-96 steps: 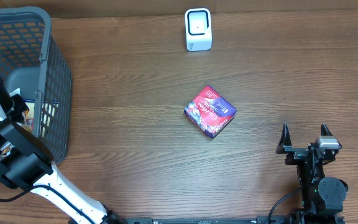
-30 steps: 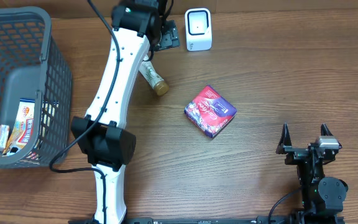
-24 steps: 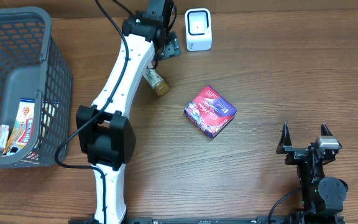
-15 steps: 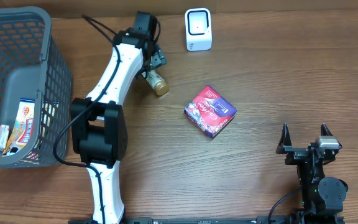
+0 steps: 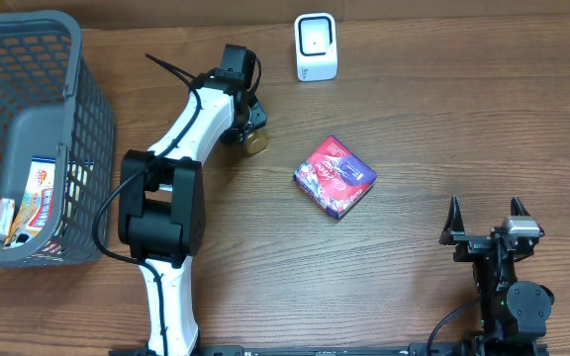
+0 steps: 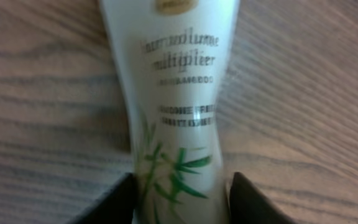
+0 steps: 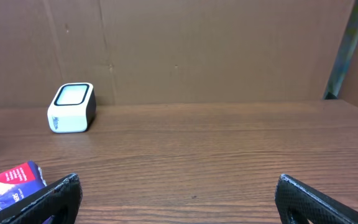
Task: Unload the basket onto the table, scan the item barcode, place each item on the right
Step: 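Carry the white tube out and set it left of the box, then reach the left gripper into the basket and grasp the yellow snack bag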
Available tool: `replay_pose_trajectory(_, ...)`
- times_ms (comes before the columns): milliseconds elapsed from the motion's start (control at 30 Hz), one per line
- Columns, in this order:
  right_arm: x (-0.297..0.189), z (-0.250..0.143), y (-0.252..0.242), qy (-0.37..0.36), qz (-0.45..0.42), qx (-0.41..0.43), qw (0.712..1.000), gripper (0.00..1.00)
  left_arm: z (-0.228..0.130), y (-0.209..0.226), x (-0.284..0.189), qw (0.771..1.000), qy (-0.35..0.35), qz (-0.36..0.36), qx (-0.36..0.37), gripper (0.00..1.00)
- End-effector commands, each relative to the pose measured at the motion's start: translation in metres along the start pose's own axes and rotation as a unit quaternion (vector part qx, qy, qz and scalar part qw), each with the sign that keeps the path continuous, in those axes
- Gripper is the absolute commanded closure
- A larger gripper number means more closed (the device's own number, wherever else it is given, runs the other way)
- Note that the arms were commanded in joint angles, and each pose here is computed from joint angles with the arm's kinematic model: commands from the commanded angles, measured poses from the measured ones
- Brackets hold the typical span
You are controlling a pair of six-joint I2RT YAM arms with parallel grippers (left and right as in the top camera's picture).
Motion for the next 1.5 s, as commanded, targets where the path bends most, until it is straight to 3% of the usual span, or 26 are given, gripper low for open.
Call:
replay_pose_trajectory(0,0.000,-0.002,0.001,-0.002,0.002,0.000,1.000,0.00,-0.021,-0.011,-0.001,0.994,0.074,-0.059,0.055,0.81)
replay_pose_trajectory(100,0.000,-0.002,0.001,-0.002,0.002,0.000,1.000,0.00,-0.036,-0.012,-0.006,0.981,0.131,-0.091,0.111,0.96)
replay_pose_trajectory(333,0.000,-0.002,0.001,-0.002,0.002,0.000,1.000,0.00,-0.075,0.018,-0.027,0.950,0.268,-0.041,0.157,0.96)
replay_pose_trajectory(433,0.000,-0.002,0.001,-0.002,0.002,0.000,1.000,0.00,-0.081,0.022,-0.034,0.939,0.295,-0.038,0.174,0.90)
replay_pose_trajectory(567,0.000,-0.002,0.001,-0.002,0.002,0.000,1.000,0.00,-0.070,0.015,-0.055,0.938,0.289,-0.045,0.187,0.70)
replay_pose_trajectory(733,0.000,-0.002,0.001,-0.002,0.002,0.000,1.000,0.00,-0.030,-0.002,-0.121,0.950,0.237,-0.075,0.187,0.50)
replay_pose_trajectory(833,0.000,-0.002,0.001,-0.002,0.002,0.000,1.000,0.00,-0.008,-0.004,-0.175,0.957,0.187,-0.100,0.199,0.43)
replay_pose_trajectory(900,0.000,-0.002,0.001,-0.002,0.002,0.000,1.000,0.00,0.006,-0.006,-0.215,0.959,0.123,-0.144,0.209,0.03)
replay_pose_trajectory(933,0.000,-0.002,0.001,-0.002,0.002,0.000,1.000,0.00,0.014,-0.002,-0.241,0.961,0.083,-0.162,0.208,0.00)
replay_pose_trajectory(1100,0.000,-0.002,0.001,-0.002,0.002,0.000,1.000,0.00,0.027,0.048,-0.328,0.970,-0.054,-0.158,0.178,0.00)
replay_pose_trajectory(1200,0.000,-0.002,0.001,-0.002,0.002,0.000,1.000,0.00,0.035,0.115,-0.382,0.977,-0.173,-0.057,0.109,0.00)
replay_pose_trajectory(1300,0.000,-0.002,0.001,-0.002,0.002,0.000,1.000,0.00,0.037,0.203,-0.428,0.964,-0.262,0.051,-0.021,0.00)
replay_pose_trajectory(1467,0.000,-0.002,0.001,-0.002,0.002,0.000,1.000,0.00,0.044,0.282,-0.425,0.954,-0.245,0.107,-0.138,0.00)
Point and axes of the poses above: each gripper's point midway between its finger pads, its own x axis out along the fingers, its own y axis along the line the jaws close on, z = x × y, the point moved 7 cm from there along -x, back along the fingers, and after that the axes turned 3 degrees about -x, right-handed, at the moved point
